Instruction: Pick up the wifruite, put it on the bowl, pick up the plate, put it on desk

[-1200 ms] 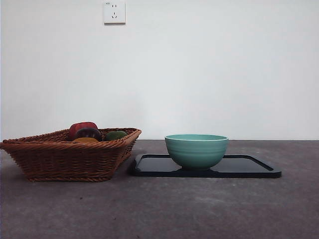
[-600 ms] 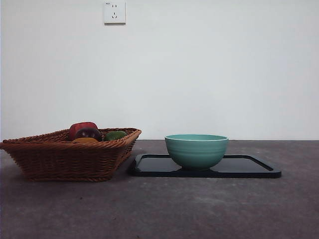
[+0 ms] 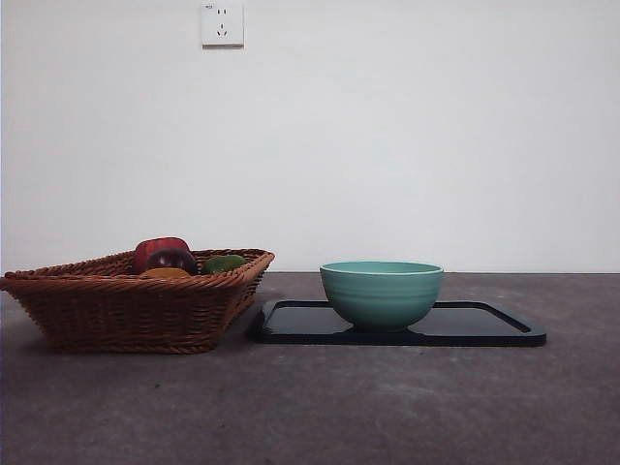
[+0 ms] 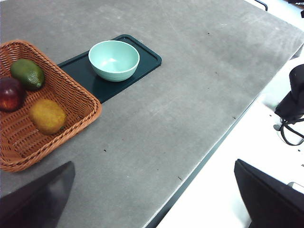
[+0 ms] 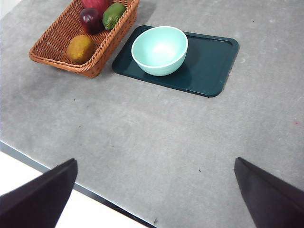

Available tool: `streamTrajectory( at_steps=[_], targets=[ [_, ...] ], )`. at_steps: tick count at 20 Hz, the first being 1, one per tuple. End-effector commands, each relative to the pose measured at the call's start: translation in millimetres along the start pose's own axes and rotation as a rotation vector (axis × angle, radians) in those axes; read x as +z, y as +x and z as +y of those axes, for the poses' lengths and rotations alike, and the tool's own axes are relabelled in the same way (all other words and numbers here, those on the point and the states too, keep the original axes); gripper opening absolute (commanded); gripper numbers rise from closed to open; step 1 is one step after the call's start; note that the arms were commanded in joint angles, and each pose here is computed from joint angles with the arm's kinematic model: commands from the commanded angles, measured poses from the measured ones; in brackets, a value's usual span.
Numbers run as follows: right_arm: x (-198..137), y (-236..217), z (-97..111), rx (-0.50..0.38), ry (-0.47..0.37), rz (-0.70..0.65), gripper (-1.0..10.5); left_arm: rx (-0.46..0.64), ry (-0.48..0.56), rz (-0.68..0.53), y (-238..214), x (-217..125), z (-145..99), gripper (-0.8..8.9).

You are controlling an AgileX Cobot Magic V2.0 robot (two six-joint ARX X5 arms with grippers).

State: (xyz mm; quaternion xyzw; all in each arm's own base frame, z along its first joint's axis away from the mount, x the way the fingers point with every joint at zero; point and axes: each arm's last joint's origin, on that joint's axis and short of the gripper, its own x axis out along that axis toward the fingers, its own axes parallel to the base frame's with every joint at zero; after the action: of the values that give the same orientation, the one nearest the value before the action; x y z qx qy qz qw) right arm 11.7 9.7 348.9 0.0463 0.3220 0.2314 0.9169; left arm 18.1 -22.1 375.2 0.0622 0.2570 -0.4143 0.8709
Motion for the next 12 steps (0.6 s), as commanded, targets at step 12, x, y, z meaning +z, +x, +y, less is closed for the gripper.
streamTrajectory(
  at_steps=[12],
  targets=[
    [51, 76, -2, -0.034, 0.123, 0.214, 5.6, -0.012, 0.029, -0.018, -2, 3, -1, 6.56]
  ],
)
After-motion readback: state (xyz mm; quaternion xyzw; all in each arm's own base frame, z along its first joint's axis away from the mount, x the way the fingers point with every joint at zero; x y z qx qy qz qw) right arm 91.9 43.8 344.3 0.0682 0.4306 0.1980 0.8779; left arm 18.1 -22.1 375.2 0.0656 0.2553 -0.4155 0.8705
